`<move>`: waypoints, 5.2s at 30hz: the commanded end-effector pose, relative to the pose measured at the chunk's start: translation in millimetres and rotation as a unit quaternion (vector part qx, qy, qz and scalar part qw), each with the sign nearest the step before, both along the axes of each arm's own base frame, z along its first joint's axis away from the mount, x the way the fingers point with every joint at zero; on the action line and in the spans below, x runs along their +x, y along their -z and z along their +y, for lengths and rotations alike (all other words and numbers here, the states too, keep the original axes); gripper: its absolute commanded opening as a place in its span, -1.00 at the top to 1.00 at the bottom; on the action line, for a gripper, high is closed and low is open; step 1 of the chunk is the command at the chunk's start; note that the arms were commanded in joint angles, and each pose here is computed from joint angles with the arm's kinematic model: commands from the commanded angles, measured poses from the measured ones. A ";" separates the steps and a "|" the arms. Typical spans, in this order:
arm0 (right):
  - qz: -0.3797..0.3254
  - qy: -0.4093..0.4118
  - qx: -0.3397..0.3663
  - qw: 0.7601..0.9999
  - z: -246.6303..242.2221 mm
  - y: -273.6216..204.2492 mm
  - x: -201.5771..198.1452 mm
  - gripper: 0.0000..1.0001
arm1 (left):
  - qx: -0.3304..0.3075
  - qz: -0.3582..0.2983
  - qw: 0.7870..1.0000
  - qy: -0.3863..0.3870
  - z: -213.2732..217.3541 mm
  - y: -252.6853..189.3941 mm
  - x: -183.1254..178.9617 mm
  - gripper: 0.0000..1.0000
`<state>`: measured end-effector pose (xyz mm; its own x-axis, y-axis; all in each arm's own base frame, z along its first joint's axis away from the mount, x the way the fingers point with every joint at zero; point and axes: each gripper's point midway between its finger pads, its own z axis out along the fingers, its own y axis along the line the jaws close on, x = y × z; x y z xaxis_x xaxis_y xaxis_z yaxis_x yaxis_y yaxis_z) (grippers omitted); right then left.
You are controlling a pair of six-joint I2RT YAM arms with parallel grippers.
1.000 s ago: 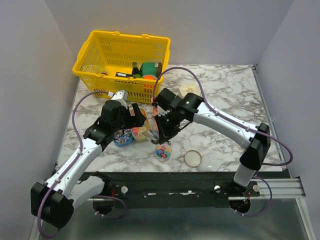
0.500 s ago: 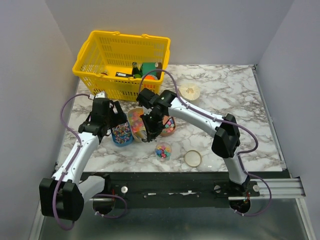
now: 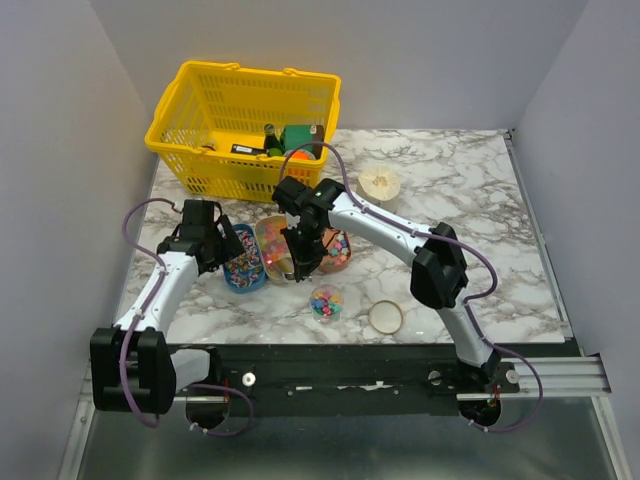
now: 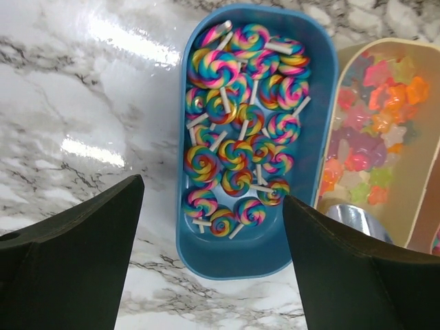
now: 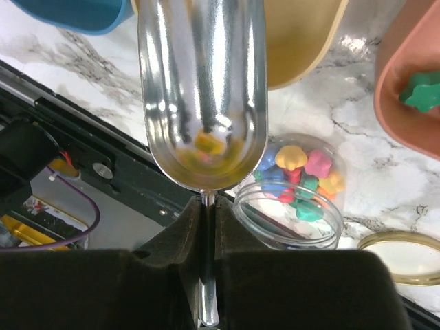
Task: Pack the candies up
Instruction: Adjust the storage box at the center of the board, then adjust the spatula, then scoop the fake candies from the storage box.
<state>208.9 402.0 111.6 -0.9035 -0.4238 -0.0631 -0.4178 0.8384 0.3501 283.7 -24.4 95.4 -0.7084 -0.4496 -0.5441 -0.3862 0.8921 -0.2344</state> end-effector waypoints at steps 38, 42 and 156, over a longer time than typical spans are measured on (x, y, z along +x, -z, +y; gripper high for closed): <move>-0.019 -0.014 -0.009 1.000 -47.1 -12.8 -16.3 0.99 | -0.050 -0.001 0.987 0.152 -84.2 -12.3 4.6 -0.22; -0.033 -0.025 0.005 0.999 -46.1 -21.2 -15.1 0.99 | -0.068 -0.049 0.982 0.167 -93.1 -47.5 12.8 -0.50; -0.061 0.110 -0.073 0.989 -45.0 65.5 116.4 0.99 | -0.021 0.142 0.977 0.155 -82.6 68.7 -12.4 0.76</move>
